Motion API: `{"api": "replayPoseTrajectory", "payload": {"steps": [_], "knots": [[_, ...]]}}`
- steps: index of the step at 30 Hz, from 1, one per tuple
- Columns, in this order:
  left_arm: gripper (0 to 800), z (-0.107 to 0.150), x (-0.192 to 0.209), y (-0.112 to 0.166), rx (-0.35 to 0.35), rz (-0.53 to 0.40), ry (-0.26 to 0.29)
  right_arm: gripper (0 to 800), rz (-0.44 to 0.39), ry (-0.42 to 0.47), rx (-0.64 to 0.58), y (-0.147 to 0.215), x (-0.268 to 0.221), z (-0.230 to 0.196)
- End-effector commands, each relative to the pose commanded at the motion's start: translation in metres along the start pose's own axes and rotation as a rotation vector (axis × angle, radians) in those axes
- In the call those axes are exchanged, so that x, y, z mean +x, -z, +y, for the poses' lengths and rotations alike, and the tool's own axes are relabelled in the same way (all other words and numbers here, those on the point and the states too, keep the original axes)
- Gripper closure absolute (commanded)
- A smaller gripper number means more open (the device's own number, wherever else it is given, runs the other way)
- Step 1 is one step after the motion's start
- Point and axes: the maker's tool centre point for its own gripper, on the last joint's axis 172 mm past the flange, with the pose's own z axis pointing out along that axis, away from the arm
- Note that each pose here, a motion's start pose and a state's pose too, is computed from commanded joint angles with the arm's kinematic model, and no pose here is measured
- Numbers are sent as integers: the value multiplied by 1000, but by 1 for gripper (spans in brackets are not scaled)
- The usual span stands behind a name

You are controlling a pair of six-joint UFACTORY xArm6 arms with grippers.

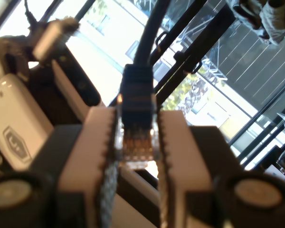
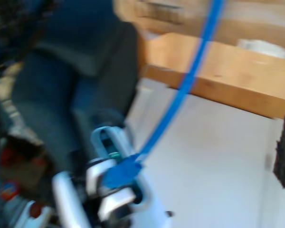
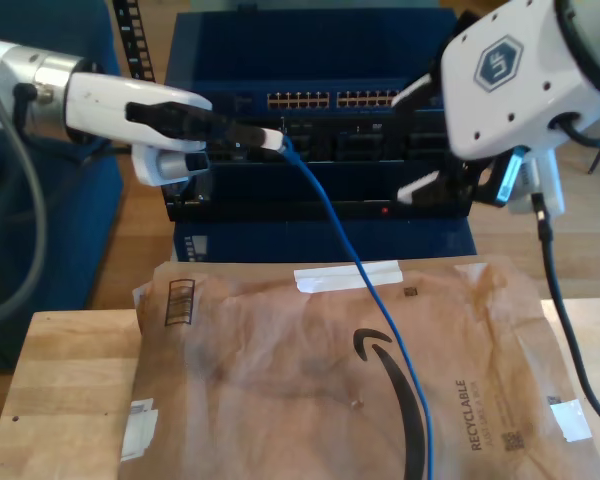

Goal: Grab the cable and plug it in

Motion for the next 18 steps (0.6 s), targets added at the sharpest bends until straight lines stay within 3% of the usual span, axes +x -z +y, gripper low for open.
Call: {"api": "replayPoseTrajectory", "payload": {"steps": [2,4,7,12,18], "knots": [[798,-2,-1,2,32,-19,56,3,-3,59,66,2,-1,-5],[798,-5,0,1,49,-18,100,3,-34,110,52,-10,-21,6],[798,-9,-1,0,62,-18,108,3,-63,147,59,-23,-39,16],[798,-11,-7,8,85,-41,115,6,-129,208,181,6,-80,6],[798,-13,-13,16,135,-91,130,3,-158,222,248,17,-92,4]]}}
